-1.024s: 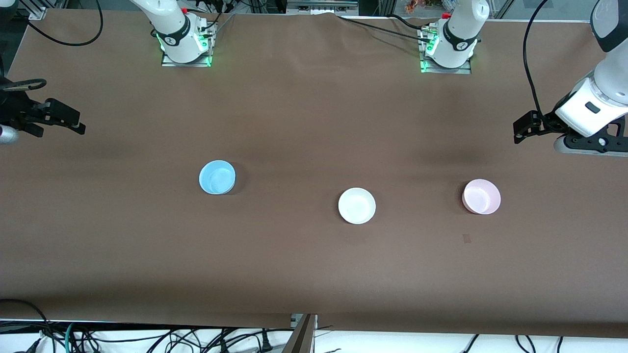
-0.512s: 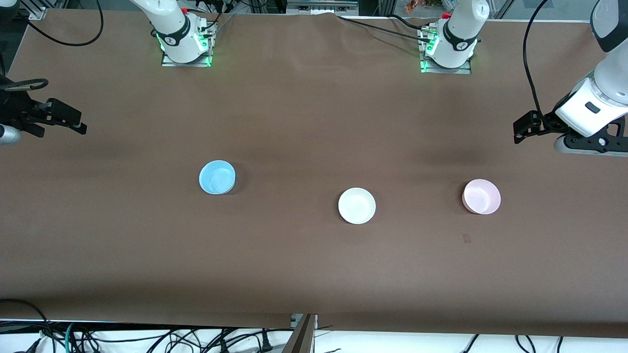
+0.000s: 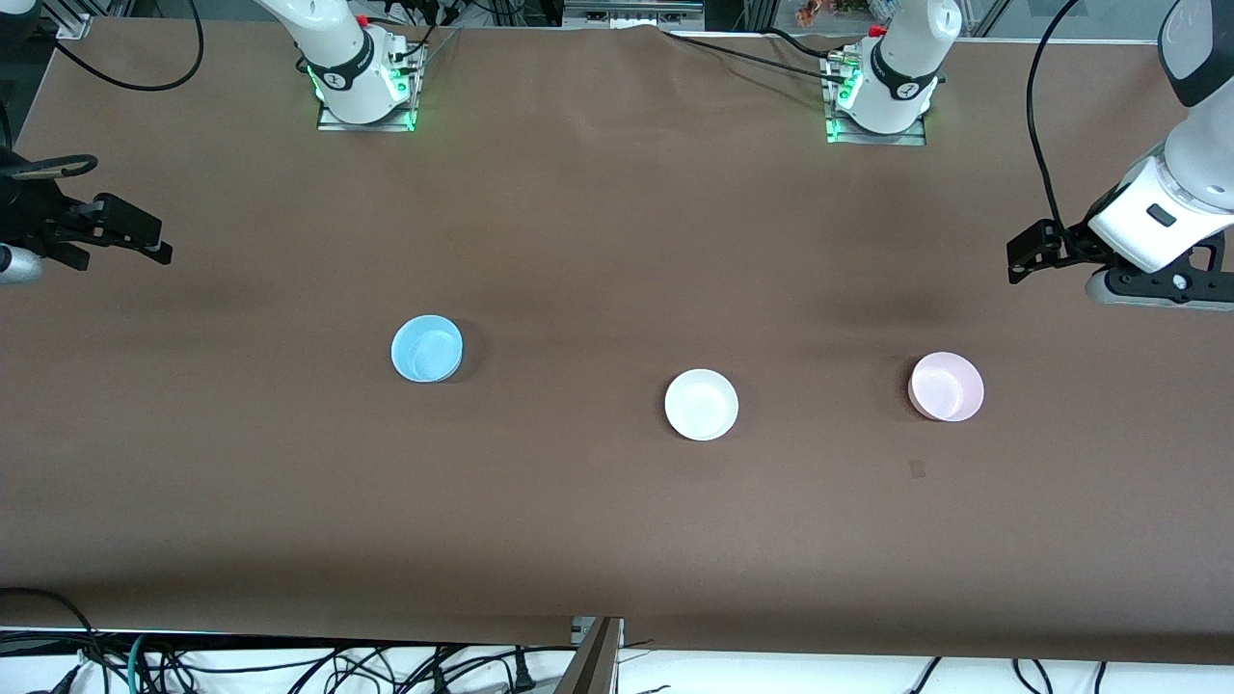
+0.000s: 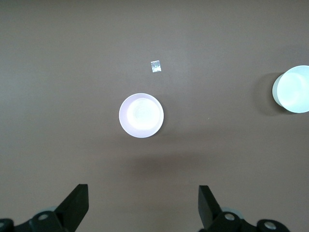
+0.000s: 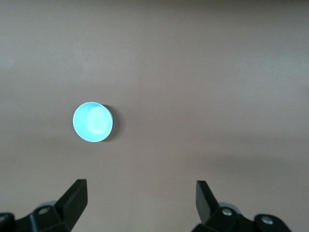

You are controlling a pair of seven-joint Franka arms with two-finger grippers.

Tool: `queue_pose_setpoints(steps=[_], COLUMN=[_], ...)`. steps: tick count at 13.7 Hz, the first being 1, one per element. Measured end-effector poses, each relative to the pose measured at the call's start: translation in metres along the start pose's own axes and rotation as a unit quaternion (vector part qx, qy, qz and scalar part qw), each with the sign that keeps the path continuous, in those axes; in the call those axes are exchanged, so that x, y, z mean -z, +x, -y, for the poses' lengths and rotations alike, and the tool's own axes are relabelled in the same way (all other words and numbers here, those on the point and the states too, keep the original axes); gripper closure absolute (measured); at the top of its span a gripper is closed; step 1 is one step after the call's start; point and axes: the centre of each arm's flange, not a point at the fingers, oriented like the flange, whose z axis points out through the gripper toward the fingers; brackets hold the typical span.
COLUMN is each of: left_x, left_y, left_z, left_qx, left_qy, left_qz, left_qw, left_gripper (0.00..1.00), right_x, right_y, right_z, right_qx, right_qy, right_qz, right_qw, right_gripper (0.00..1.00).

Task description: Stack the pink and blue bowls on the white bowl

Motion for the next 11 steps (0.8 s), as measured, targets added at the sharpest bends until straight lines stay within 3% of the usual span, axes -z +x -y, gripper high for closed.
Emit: queue_pose_setpoints(steps=[5, 11], left_x=[-0.002, -0.023], left_y=[0.0, 0.006], left_z=[0.0, 0.003], left_qx=[0.0, 0.002], left_qy=[0.0, -0.001], left_qz=[0.002, 0.029], left_qw=[1.0, 1.0], left_gripper=[0.0, 0.0], right_x=[0.0, 0.0], right_y=[0.0, 0.0], right_z=[0.0, 0.0], right_qx=[0.0, 0.0], right_qy=[0.0, 0.0], right_qz=[0.0, 0.0], right_qw=[1.0, 1.0], right_gripper=[0.0, 0.0])
